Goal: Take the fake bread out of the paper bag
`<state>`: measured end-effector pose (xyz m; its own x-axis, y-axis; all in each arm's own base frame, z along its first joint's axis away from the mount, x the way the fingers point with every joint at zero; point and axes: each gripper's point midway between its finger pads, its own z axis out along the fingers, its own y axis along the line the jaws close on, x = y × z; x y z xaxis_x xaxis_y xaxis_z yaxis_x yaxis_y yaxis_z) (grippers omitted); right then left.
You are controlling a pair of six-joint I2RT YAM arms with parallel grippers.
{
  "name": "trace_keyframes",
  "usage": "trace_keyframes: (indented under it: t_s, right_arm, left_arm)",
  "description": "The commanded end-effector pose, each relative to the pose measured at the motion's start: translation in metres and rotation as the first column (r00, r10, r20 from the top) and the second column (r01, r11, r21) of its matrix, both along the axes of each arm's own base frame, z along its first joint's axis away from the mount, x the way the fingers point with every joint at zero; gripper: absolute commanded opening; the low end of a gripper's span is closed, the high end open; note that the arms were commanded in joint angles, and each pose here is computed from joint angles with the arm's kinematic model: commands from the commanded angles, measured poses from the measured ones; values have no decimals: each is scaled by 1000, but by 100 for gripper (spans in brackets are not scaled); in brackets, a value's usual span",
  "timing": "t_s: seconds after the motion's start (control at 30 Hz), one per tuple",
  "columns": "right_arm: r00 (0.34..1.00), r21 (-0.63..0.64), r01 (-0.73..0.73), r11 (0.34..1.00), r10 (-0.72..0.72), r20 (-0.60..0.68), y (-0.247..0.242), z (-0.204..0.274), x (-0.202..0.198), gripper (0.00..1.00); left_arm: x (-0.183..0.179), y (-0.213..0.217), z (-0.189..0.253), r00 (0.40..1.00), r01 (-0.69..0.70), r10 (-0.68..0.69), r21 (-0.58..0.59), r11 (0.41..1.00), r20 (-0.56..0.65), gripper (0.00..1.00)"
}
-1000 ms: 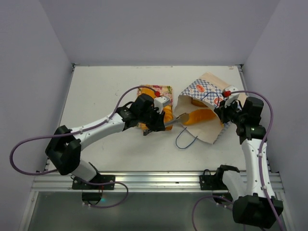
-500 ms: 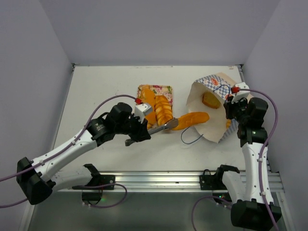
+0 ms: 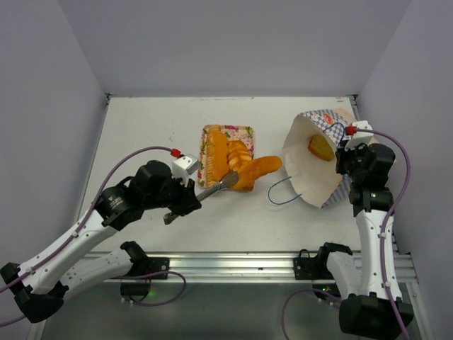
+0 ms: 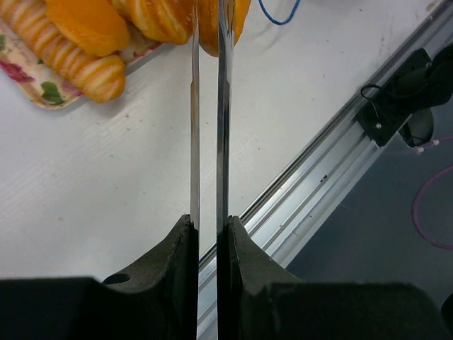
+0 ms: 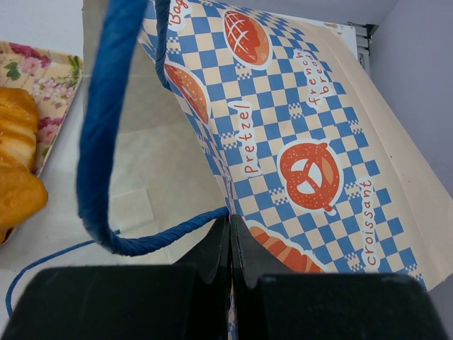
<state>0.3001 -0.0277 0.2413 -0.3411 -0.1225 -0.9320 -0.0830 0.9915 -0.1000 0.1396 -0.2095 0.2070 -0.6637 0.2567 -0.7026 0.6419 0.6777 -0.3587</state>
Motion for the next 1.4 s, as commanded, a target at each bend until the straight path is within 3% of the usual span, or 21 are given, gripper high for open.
trace_keyframes:
  t_s: [0.0, 0.3, 0.6, 0.77, 1.0, 1.37]
  right_arm:
    - [998, 4, 21, 1000, -21, 65, -4, 15, 5, 0]
    - [997, 1, -8, 1000, 8, 73, 1, 16, 3, 0]
    - [997, 2, -26, 1000, 26, 69, 4, 14, 4, 0]
    - [997, 5, -35, 999, 35, 62, 5, 12, 4, 0]
    - [997, 5, -41, 999, 41, 64, 6, 13, 4, 0]
    - [997, 4, -48, 999, 47, 68, 7, 13, 4, 0]
  left_arm:
    - [25, 10, 30, 987, -135, 136, -17, 991, 84, 0]
    - [112, 8, 50, 953, -222, 216, 5, 975, 212, 0]
    - [203, 12, 31, 920, -197, 108, 206, 958, 377, 0]
    - [233, 18, 34, 910, -171, 83, 188, 967, 405, 0]
    - [216, 10, 21, 959, -165, 143, 74, 983, 245, 0]
    - [187, 14, 9, 989, -126, 126, -1, 992, 82, 0]
